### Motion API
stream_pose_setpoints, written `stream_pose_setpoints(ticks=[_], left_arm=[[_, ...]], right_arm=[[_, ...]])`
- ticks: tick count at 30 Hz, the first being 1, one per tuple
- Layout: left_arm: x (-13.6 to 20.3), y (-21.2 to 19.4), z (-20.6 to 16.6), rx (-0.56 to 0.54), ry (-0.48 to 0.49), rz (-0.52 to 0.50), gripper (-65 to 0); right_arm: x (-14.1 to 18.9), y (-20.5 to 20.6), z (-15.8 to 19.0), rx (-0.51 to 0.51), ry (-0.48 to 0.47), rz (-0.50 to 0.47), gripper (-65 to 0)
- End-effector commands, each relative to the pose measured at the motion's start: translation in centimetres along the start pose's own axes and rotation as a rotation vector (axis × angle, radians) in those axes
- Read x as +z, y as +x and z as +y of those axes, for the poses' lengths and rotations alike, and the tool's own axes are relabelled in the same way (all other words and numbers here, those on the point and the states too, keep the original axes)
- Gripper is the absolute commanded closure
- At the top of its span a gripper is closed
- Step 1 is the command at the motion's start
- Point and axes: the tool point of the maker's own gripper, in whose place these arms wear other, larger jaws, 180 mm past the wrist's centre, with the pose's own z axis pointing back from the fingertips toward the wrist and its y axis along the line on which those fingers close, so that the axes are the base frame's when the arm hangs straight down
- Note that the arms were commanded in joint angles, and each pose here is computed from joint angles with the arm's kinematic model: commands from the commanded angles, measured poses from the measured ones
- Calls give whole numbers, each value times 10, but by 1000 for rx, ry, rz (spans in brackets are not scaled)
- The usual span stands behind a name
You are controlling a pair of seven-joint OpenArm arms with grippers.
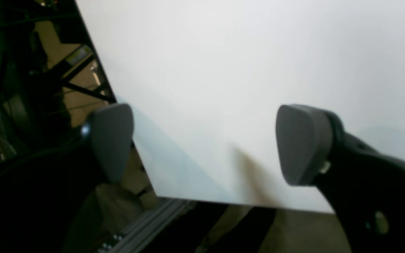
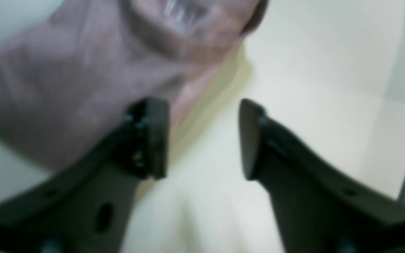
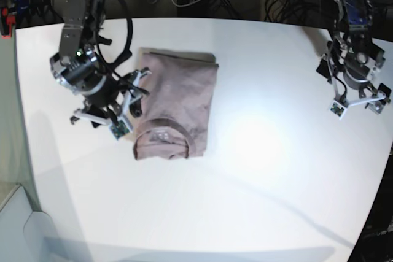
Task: Layout the t-shirt on the table in an organized manner, then fold the t-shirt properly
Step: 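Smooth the folded shirt's edge with the right gripper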
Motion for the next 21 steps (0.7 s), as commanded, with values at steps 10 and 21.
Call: stream_pose_setpoints(ticks=[10,21], left_arm=[[21,-18,-4,-25,22,8,-625],[25,-50,5,34,46,76,-625]], right_arm=[[-55,39,23,-17,142,-39,0],[-120,4,24,-104,270,39,0]])
